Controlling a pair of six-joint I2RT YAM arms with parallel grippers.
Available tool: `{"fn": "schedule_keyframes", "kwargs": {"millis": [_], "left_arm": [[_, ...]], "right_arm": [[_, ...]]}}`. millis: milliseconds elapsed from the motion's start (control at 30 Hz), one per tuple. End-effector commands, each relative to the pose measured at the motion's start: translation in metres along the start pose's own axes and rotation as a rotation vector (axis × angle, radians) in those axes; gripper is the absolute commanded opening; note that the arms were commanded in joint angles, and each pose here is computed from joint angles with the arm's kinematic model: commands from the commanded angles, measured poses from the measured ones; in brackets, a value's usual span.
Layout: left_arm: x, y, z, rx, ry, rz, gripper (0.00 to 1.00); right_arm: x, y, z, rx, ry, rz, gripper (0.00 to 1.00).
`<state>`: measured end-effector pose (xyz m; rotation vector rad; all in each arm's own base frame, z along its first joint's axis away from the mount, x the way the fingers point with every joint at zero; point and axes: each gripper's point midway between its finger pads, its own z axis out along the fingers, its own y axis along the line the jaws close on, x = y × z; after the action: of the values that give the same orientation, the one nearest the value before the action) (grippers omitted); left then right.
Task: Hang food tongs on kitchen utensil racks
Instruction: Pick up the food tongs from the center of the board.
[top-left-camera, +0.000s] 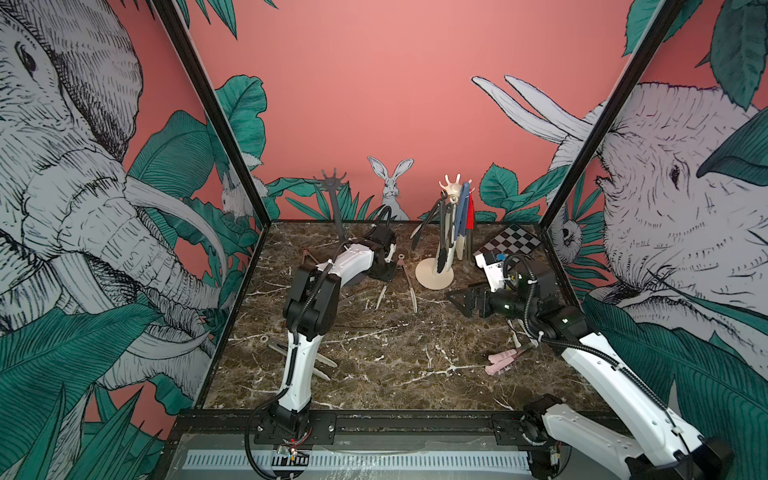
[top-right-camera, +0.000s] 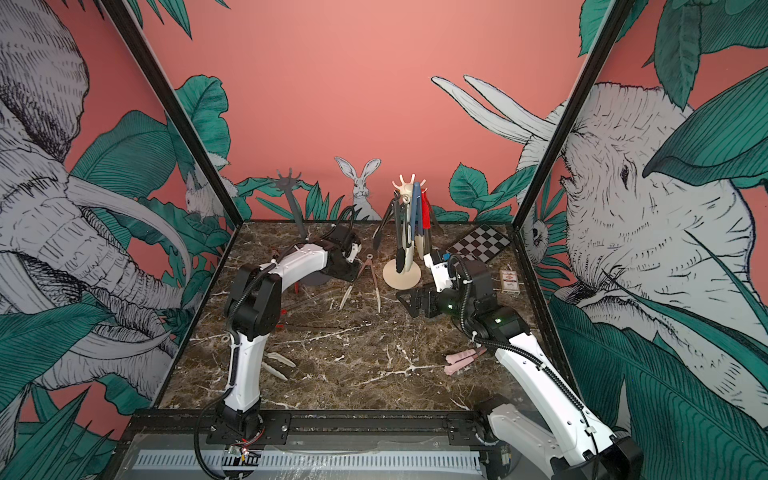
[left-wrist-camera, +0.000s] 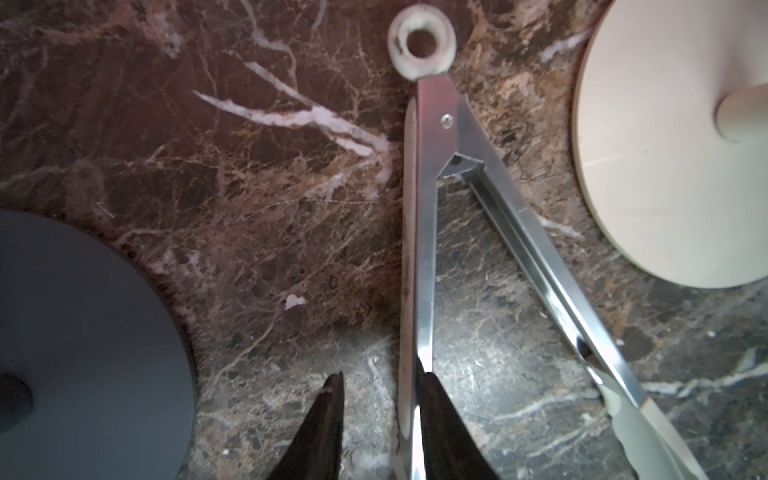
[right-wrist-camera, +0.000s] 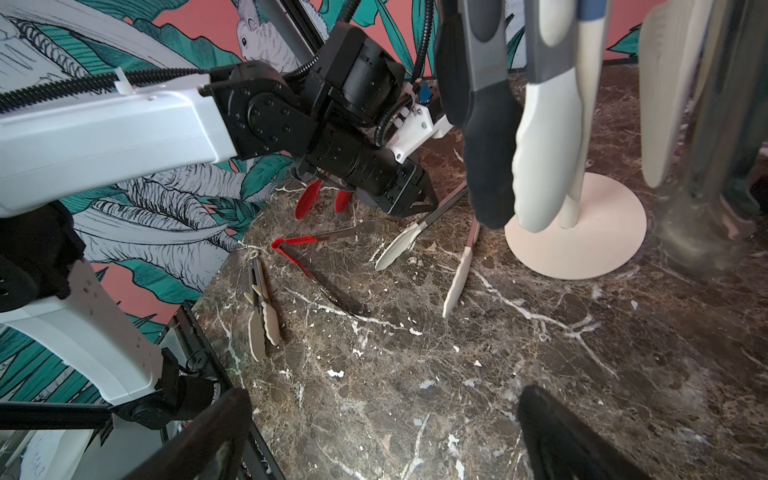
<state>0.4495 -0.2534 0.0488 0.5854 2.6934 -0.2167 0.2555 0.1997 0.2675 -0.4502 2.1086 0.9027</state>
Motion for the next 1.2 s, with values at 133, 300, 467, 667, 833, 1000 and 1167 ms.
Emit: {"fn": "schedule_keyframes", "kwargs": {"millis": [133,300,467,667,833,1000,1167], "left_arm": [[0.007,-0.006,0.007,0.022,0.036,0.004,0.28],[0.010,-0.009,0.012,0.039,0.047,0.002,0.29],[0.012,-0.012,0.014,0.061,0.051,-0.008,0.30],[0.016,-0.017,0.016,0.091,0.054,-0.015,0.30],[0.018,-0.014,0.017,0.073,0.053,-0.012,0.23],[0.020,-0.013,0.018,0.068,0.059,-0.007,0.14],[0.012,-0.011,0.008,0.060,0.029,0.019,0.04]], "right_arm": [[-0.021,0.006,-0.002,-0.010,-0.056,-0.032,0.99],[-0.024,0.006,0.001,-0.013,-0.056,-0.033,0.99],[-0.025,0.006,0.003,-0.018,-0.052,-0.034,0.99],[-0.027,0.006,0.006,-0.024,-0.050,-0.039,0.99],[-0.027,0.006,0.006,-0.025,-0.048,-0.042,0.99],[-0.026,0.006,0.005,-0.021,-0.049,-0.041,0.99],[-0.026,0.006,0.004,-0.018,-0.051,-0.044,0.99]]}}
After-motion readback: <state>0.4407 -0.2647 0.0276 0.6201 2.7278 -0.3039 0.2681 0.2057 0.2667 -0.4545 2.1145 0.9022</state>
